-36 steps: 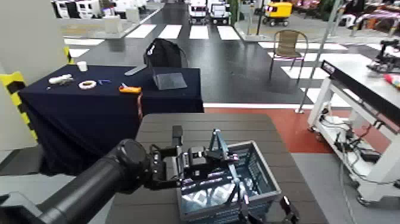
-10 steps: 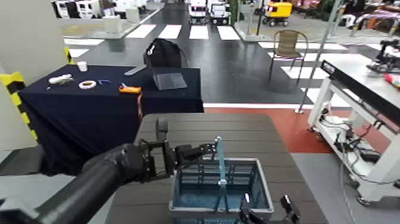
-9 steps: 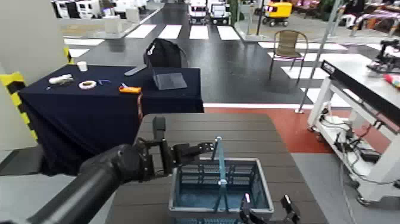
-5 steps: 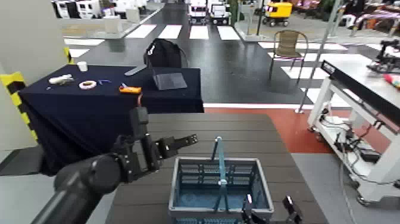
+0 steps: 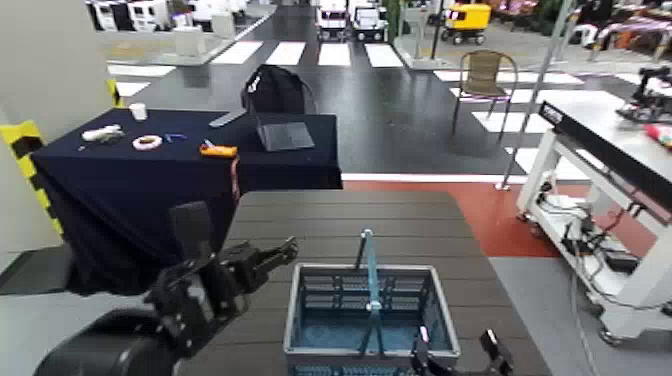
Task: Place the crate on the table.
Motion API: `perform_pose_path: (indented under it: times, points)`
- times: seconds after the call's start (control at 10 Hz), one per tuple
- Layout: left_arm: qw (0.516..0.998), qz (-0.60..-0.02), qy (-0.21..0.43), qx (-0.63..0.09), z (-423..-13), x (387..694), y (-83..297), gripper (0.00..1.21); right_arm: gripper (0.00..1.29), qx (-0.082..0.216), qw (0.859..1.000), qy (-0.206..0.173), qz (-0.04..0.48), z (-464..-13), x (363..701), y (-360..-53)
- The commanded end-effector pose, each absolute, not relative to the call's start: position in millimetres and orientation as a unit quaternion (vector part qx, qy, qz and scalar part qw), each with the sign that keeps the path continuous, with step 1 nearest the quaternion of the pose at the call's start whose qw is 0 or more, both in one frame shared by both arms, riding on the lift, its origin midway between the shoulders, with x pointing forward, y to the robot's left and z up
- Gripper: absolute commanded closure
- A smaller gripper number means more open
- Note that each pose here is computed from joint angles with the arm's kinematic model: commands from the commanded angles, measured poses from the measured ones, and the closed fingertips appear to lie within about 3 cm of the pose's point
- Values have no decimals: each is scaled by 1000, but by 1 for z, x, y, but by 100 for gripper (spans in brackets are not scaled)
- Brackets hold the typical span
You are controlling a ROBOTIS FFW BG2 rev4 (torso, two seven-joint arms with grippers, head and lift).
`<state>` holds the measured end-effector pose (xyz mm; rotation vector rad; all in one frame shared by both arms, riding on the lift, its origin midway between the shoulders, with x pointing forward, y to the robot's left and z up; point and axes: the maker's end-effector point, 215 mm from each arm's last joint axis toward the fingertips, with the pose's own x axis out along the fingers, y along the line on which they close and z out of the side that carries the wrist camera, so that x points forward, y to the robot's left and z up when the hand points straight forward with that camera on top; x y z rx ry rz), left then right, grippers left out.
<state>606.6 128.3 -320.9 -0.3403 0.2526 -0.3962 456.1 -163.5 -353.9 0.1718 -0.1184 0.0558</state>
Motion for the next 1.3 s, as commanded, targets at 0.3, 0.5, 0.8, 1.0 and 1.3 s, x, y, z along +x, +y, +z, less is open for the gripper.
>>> perform_pose_path:
  times: [0.3, 0.5, 0.8, 1.0, 1.3]
  points:
    - [978, -146, 61, -135, -333, 562, 159, 12, 14, 81, 994, -63, 22, -352, 455, -170]
    - [986, -114, 25, -116, -339, 538, 172, 11, 14, 78, 995, -65, 19, -351, 453, -173]
    - [993, -77, -19, -82, -339, 511, 185, 12, 14, 72, 995, -67, 16, -349, 452, -175]
    - [996, -51, -36, -60, -344, 492, 195, 12, 14, 71, 995, -63, 16, -351, 451, -174]
    - [998, -40, -46, -36, -345, 477, 204, 12, 14, 70, 996, -59, 14, -353, 450, -175]
